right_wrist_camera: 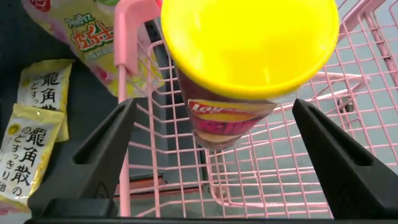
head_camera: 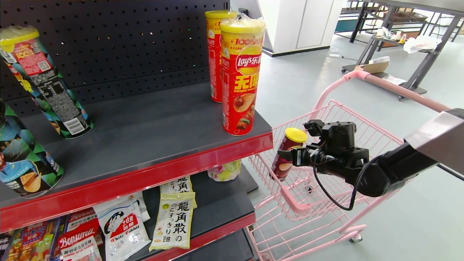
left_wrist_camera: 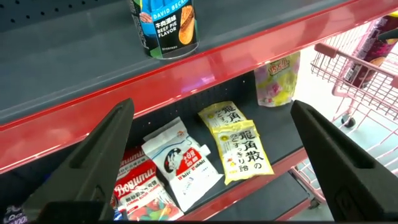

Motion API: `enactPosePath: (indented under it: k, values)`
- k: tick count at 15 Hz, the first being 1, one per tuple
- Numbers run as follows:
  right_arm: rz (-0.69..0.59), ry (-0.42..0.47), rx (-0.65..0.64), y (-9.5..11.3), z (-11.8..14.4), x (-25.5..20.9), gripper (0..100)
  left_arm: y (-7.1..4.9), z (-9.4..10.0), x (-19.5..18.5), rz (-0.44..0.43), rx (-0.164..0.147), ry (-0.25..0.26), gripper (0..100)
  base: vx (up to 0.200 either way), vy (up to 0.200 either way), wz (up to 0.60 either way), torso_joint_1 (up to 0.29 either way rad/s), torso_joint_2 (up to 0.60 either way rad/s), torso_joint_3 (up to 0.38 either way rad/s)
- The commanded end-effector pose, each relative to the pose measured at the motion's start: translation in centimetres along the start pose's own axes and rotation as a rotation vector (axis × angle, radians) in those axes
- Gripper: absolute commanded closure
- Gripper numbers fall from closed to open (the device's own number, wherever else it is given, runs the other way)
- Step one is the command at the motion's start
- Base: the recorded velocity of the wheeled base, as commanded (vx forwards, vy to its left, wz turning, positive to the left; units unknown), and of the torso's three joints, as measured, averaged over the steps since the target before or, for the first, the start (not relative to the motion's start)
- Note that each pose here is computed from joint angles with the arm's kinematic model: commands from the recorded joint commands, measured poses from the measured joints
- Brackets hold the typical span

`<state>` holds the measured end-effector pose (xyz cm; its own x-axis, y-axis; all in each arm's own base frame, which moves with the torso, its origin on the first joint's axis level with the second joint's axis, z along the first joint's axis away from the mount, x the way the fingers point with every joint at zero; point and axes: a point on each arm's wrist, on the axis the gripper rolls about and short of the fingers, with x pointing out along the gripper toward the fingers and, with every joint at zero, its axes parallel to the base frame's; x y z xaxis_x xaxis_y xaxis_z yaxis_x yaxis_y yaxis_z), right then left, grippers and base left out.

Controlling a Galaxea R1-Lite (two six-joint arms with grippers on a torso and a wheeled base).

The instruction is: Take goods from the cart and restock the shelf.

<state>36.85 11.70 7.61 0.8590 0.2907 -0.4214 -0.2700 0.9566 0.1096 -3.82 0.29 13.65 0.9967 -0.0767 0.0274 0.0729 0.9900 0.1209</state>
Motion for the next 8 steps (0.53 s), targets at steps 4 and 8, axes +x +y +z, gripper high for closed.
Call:
enactPosePath:
  k: [4,8]
  values:
    - [-0.009,-0.002,0.004,-0.4,-0.5,3.2,0,0.0,0.1,0.1,0.002,0.0,0.009,0,0.0,0.0,0.0,0.0,0.0,0.0]
    - [-0.022,-0.011,0.01,-1.2,-0.8,5.1,0,0.0,-0.2,0.0,0.006,0.002,0.038,0,0.0,0.0,0.0,0.0,0.0,0.0]
